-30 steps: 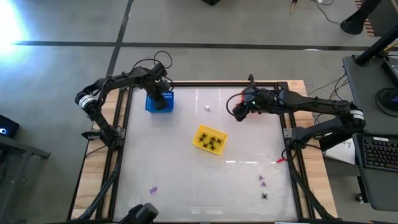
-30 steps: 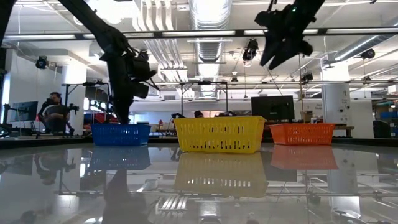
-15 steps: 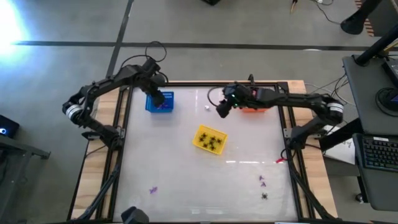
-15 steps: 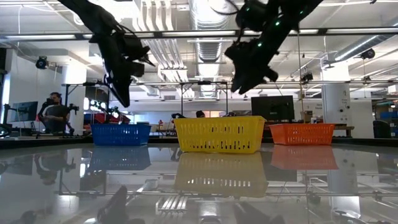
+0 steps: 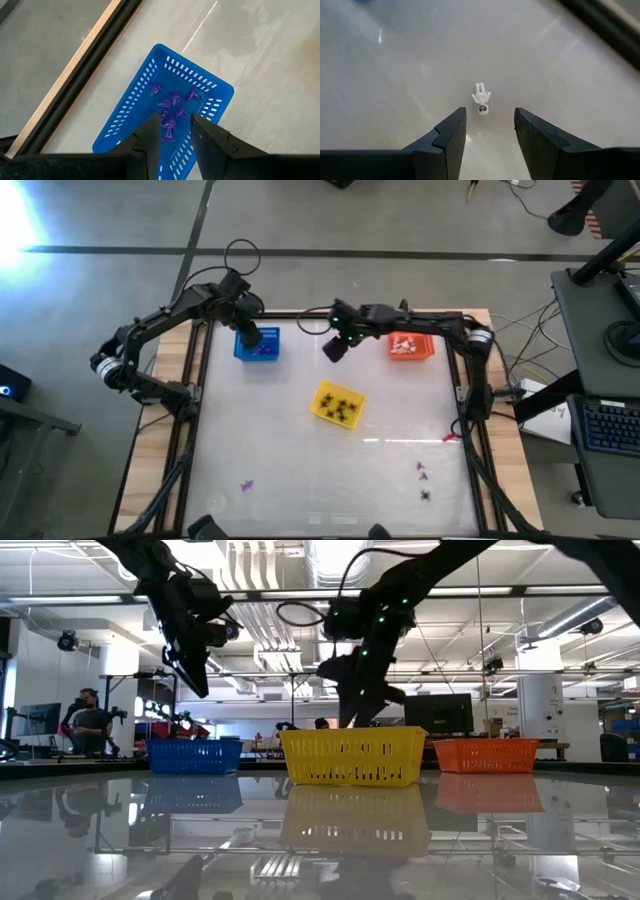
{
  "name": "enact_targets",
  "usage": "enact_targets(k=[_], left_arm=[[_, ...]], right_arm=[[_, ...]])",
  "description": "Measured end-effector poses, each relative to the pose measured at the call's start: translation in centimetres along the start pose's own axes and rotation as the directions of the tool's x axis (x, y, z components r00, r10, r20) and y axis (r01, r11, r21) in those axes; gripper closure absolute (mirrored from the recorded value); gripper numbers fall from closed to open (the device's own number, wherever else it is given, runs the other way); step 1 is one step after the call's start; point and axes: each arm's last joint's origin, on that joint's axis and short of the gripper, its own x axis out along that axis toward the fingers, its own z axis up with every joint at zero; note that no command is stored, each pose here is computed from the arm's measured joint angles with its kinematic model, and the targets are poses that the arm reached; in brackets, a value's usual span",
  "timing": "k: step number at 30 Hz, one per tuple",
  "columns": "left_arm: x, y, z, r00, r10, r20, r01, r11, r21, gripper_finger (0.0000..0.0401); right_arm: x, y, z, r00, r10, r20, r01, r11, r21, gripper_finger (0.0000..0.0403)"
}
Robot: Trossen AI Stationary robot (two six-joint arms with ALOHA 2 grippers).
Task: Sort Halloween decoration
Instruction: Put the white skeleton toy into the orange bin
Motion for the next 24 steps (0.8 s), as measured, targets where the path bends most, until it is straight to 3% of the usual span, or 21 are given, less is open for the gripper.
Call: enact_targets(k=[8,14,24], left_arm=[[0.3,0.0,0.0,1.0,-0.002,-0.008,0.002,1.0,-0.022,0.0312],[0.3,0.0,0.0,1.0,-0.003,-0.009,0.002,1.0,-0.024,0.0312],[0.3,0.0,0.0,1.0,-0.002,-0.009,0.002,0.999,-0.04,0.0312]], right_arm=[[2.1,0.4,1.7,1.0,0.002,-0.031,-0.003,0.999,-0.045,0.0243],[3.6,-0.5,1.9,0.987,0.127,-0.1,-0.127,0.992,0.005,0.0243],[6.2,-0.9,0.9,0.979,0.1,-0.178,-0.105,0.994,-0.015,0.0243]])
